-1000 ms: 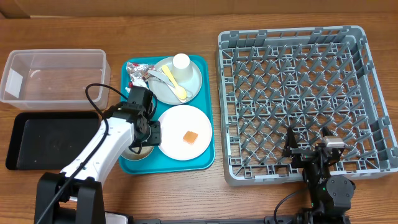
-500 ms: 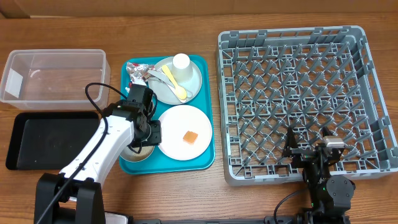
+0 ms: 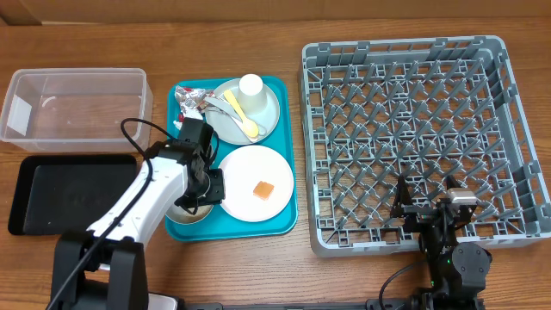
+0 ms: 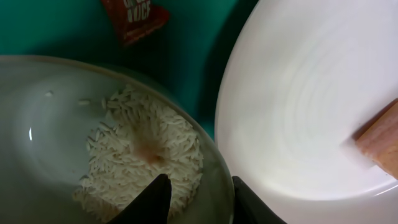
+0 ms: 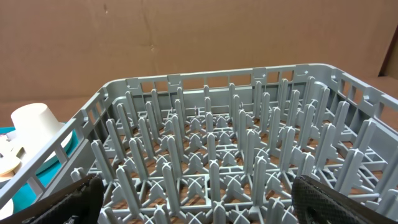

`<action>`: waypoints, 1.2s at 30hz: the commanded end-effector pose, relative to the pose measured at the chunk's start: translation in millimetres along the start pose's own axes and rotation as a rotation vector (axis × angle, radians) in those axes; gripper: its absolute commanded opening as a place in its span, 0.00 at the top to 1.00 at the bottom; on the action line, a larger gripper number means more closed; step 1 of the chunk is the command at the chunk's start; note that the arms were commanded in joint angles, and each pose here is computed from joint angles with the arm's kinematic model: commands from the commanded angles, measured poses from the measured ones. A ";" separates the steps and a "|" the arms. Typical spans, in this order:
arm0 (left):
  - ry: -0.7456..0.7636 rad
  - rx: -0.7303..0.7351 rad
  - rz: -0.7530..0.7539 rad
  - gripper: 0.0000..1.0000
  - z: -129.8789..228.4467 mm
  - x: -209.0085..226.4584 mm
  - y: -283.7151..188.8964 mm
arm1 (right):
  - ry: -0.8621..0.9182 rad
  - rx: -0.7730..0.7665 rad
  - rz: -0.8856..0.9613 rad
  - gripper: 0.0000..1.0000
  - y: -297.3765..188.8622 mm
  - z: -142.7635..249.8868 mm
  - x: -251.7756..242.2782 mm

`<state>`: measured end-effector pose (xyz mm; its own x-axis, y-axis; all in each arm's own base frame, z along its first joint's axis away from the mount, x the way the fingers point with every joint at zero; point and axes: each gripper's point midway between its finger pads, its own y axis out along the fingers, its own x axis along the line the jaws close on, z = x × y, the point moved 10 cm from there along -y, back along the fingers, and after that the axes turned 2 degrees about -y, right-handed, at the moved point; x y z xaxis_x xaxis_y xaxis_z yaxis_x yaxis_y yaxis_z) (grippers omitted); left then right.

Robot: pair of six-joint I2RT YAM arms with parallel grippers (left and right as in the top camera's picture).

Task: Sort waste into correct bins and load items into the dishwasher rack
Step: 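Lower the left gripper and grasp the rim of the grey bowl, then lift the grey bowl with the left gripper toward the black tray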

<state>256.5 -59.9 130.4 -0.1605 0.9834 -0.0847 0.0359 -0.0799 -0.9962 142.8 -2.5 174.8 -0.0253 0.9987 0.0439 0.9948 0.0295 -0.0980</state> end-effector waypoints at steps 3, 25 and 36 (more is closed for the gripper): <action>0.006 -0.011 0.008 0.65 -4.1 -2.6 -2.1 | -0.001 -0.012 0.006 0.00 -0.5 -0.6 -0.6; 0.001 0.008 0.001 0.96 -8.5 -5.2 -22.0 | -0.001 -0.012 0.006 0.00 -0.5 -0.6 -0.6; -0.008 0.017 -0.003 0.96 -15.3 -10.0 -57.2 | -0.001 -0.012 0.006 0.00 -0.5 -0.6 -0.6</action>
<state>263.5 -62.3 174.7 -0.1579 0.9855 -0.0626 -0.0146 -0.0657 -0.9977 142.8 -2.5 174.8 -0.0253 0.9987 0.0440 0.9948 0.0295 -0.0979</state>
